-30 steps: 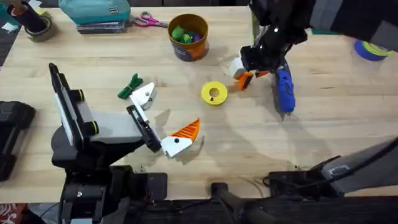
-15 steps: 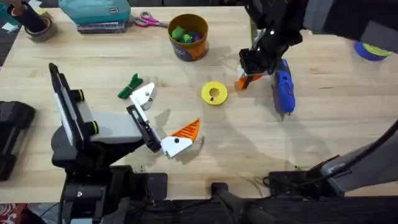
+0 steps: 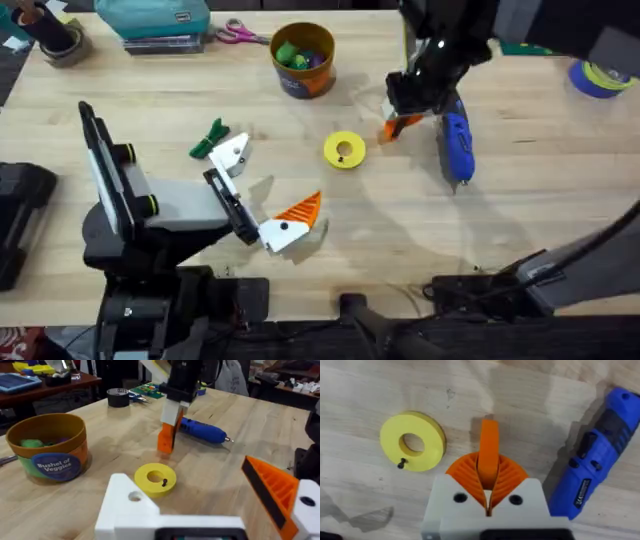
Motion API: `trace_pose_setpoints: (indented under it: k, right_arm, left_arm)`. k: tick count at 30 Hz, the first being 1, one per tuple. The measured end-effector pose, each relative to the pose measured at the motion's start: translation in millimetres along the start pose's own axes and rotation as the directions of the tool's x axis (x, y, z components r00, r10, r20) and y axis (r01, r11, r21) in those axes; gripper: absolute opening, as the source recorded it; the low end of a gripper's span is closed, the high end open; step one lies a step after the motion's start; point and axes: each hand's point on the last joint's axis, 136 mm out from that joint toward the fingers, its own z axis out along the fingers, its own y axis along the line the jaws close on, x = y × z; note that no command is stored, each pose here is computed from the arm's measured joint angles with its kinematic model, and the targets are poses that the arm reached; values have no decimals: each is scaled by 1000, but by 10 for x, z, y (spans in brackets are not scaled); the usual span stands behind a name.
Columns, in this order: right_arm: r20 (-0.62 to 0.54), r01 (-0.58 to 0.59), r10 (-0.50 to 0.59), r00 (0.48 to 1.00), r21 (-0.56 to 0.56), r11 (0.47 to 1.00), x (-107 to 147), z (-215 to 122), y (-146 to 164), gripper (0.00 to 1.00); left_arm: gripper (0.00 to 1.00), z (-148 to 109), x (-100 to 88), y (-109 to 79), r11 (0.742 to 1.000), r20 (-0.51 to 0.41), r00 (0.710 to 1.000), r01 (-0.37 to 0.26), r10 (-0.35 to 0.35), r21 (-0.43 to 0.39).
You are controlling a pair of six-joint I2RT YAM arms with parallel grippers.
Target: Pick up the gripper from the table and insert it into the empty holder that is missing its gripper. Then pick up a screw, insert it into the mounting hole, and use the screwdriver to tighten it. Finally, clean up the table by picking up the vegetable and placing it into the bucket.
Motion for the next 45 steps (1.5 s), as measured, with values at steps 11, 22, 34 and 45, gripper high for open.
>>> trace_pose_setpoints:
  k: [11, 22, 34, 45]
  right_arm:
    - [283, 15, 4, 959, -66, 998, -376, -1125, 112, 9]
    - [448, 50, 51, 892, -211, 976, -476, -1661, 195, 8]
    - [457, 307, 96, 884, -723, 619, -517, -1488, 754, 8]
    - [499, 456, 101, 861, -843, 286, -306, -1560, 1015, 8]
  left_arm:
    - [986, 0, 0, -1, 1000, 0, 1000, 0, 0, 0]
    - [985, 0, 0, 0, 1000, 0, 1000, 0, 0, 0]
    - [986, 0, 0, -1, 1000, 0, 1000, 0, 0, 0]
    - [986, 0, 0, -1, 1000, 0, 1000, 0, 0, 0]
